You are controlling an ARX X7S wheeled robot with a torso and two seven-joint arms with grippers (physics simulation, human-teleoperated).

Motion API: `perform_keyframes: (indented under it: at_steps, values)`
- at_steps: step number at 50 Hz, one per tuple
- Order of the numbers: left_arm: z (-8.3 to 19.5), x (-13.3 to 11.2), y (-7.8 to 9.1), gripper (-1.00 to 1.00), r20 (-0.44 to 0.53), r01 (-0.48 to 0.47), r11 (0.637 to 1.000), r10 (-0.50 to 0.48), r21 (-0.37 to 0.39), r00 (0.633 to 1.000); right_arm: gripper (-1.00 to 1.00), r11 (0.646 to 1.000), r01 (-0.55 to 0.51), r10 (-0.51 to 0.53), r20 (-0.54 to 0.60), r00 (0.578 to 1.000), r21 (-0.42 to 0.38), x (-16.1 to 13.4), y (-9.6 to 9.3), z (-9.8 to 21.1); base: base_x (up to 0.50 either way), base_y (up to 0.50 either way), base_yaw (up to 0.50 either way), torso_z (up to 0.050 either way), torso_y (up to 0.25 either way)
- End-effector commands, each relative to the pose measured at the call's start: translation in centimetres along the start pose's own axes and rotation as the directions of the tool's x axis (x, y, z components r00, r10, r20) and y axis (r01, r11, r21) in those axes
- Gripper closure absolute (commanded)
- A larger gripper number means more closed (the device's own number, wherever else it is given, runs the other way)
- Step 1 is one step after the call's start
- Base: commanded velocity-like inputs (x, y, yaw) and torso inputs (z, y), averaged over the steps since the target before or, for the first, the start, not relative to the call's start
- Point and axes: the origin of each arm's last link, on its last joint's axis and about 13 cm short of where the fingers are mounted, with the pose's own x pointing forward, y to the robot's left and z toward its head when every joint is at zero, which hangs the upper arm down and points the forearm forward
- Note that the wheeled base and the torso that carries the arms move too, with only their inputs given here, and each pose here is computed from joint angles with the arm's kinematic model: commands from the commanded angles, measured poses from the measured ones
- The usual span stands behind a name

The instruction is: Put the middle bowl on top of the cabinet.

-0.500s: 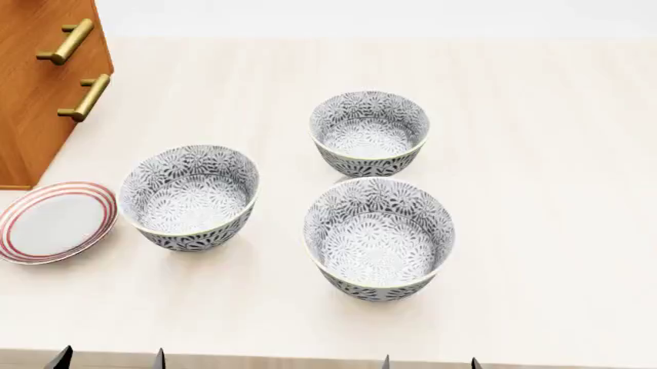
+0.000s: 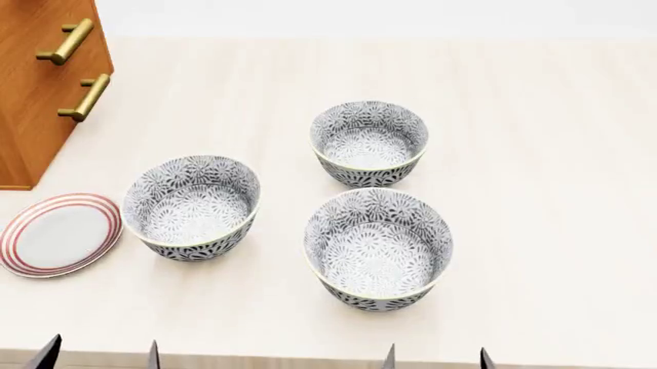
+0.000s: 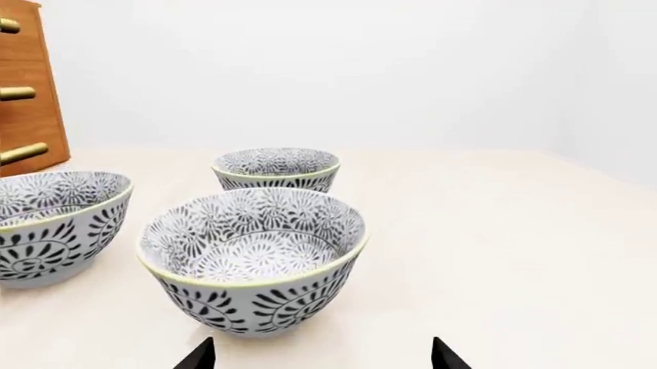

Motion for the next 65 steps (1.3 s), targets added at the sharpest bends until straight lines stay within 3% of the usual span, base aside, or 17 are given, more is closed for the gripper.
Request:
perform_keyframes:
  at_steps: [1, 7, 14, 23, 27, 42, 49, 51, 53, 58, 65]
  values:
    - [0.8, -0.2, 0.2, -1.0, 0.024, -0.003, 1.0, 0.002, 0.009, 1.0, -1.0, 0.998, 0.057, -0.059, 0.071, 0.996, 0.029, -0.8, -1.1, 2.3, 0.0, 0.0, 0.0, 0.0, 0.0]
    - [1.2, -0.4, 0.3, -1.0, 0.04, 0.005, 1.0, -0.006, 0.004, 0.999, -1.0, 0.985, 0.163, -0.17, 0.177, 0.969, 0.057, -2.6, -3.2, 5.3, 0.0, 0.0, 0.0, 0.0, 0.0]
    - [1.9, -0.7, 0.2, -1.0, 0.063, 0.026, 1.0, -0.026, -0.002, 0.998, -1.0, 0.955, 0.283, -0.296, 0.289, 0.91, 0.087, -5.3, -5.6, 8.3, 0.0, 0.0, 0.0, 0.0, 0.0]
    - [5.1, -1.5, 0.6, -1.0, 0.187, 0.043, 0.997, -0.029, -0.071, 0.982, -1.0, 0.906, 0.4, -0.42, 0.411, 0.81, 0.138, -8.5, -8.0, 10.6, 0.0, 0.0, 0.0, 0.0, 0.0]
    - [6.2, -2.1, 0.5, -1.0, 0.227, 0.057, 0.994, -0.035, -0.089, 0.973, -1.0, 0.898, 0.42, -0.433, 0.433, 0.791, 0.13, -8.9, -8.2, 11.0, 0.0, 0.0, 0.0, 0.0, 0.0]
    - [7.2, -1.9, 1.2, -1.0, 0.256, 0.019, 0.993, 0.012, -0.116, 0.967, -1.0, 0.886, 0.446, -0.452, 0.449, 0.771, 0.126, -9.2, -8.4, 11.1, 0.0, 0.36, 0.0, 0.0, 0.0]
    - [8.7, -1.2, 1.4, -1.0, 0.318, -0.017, 0.998, 0.036, -0.062, 0.947, -1.0, 0.881, 0.457, -0.459, 0.451, 0.766, 0.12, -9.4, -8.3, 11.1, 0.0, 0.39, 0.0, 0.0, 0.0]
    - [9.6, -0.2, 1.8, -1.0, 0.32, -0.048, 0.994, 0.076, -0.094, 0.944, -1.0, 0.879, 0.463, -0.462, 0.453, 0.763, 0.116, -9.6, -8.3, 11.2, 0.0, 0.0, 0.0, 0.0, 0.0]
    - [9.6, 0.3, 2.2, -1.0, 0.331, -0.065, 0.995, 0.086, -0.074, 0.94, -1.0, 0.878, 0.467, -0.459, 0.459, 0.761, 0.104, -9.8, -8.2, 11.4, 0.0, 0.0, 0.0, 0.0, 0.0]
    - [10.8, 0.2, 3.6, -1.0, 0.309, -0.067, 0.982, 0.12, -0.177, 0.943, -1.0, 0.877, 0.473, -0.455, 0.466, 0.759, 0.086, -9.9, -8.0, 11.7, 0.0, 0.11, 0.0, 0.0, 0.0]
    - [11.8, -0.1, 4.0, -1.0, 0.348, -0.111, 0.976, 0.172, -0.188, 0.922, -1.0, 0.875, 0.481, -0.452, 0.467, 0.76, 0.064, -10.2, -8.1, 12.0, 0.0, 0.5, 0.0, 0.0, 0.0]
